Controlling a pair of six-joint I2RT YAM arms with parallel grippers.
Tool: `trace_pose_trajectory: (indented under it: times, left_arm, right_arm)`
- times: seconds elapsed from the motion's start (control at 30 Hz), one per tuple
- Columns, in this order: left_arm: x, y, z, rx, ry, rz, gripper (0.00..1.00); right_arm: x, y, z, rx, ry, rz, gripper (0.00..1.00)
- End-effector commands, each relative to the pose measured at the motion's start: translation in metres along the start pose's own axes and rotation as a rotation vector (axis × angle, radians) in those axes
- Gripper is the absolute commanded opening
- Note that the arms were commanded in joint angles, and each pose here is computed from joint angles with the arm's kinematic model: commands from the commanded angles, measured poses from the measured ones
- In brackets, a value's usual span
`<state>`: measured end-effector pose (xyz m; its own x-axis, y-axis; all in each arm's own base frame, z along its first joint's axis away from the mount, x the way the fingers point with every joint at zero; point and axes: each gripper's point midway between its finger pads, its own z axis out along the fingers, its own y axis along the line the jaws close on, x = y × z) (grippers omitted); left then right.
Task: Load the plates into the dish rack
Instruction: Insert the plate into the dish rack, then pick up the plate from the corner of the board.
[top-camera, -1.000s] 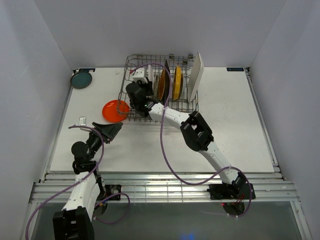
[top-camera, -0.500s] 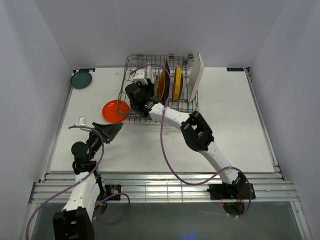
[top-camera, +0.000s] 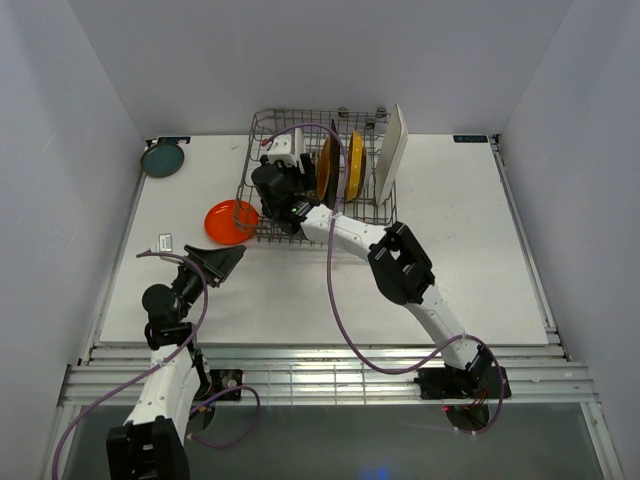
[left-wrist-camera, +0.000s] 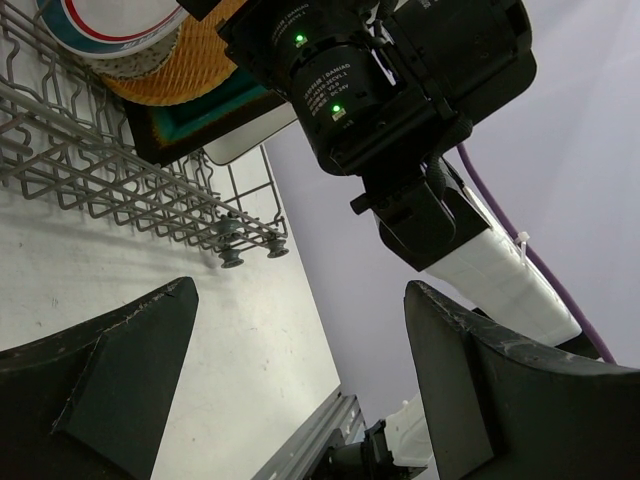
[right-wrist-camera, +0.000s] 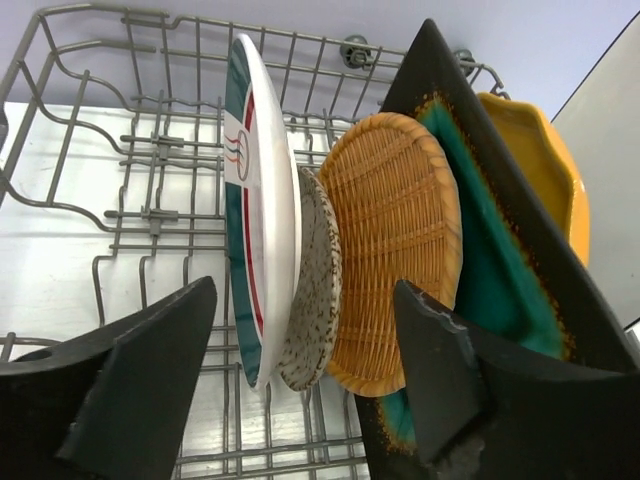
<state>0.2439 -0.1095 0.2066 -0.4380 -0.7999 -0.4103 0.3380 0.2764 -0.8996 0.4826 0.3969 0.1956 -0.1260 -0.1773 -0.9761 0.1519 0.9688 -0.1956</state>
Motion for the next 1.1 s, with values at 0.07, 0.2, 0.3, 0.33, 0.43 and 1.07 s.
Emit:
trace_pose_trajectory:
  times: [0.07,0.2,0.3,0.33,0.43,1.07]
  left_arm:
    - [0.040,0.056,-0.024,-0.120,0.046,-0.112,0.94]
    - [0.039,0.055,-0.023,-0.118,0.046,-0.111,0.94]
    - [0.037,0.055,-0.022,-0.123,0.039,-0.106,0.94]
    - [0.036,0.055,-0.022,-0.126,0.035,-0.104,0.95]
    - [0.031,0.060,-0.020,-0.152,0.015,-0.108,0.95]
    - [-0.043,0.079,0.011,-0.341,-0.194,-0.070,0.94]
  right_arm:
    - [-0.047,-0.016,-0.015,0.001,-0.051,0.111,0.86]
    - [-0.053,-0.015,-0.025,-0.038,-0.061,0.122,0.95]
    - [-0.059,-0.019,-0.032,-0.049,-0.068,0.132,0.90]
    - [-0.067,-0.023,-0.036,-0.055,-0.074,0.144,0.90]
    - [-0.076,-0.034,-0.047,-0.078,-0.084,0.158,0.90]
    - [-0.075,-0.158,-0.131,-0.290,-0.098,0.238,0.90]
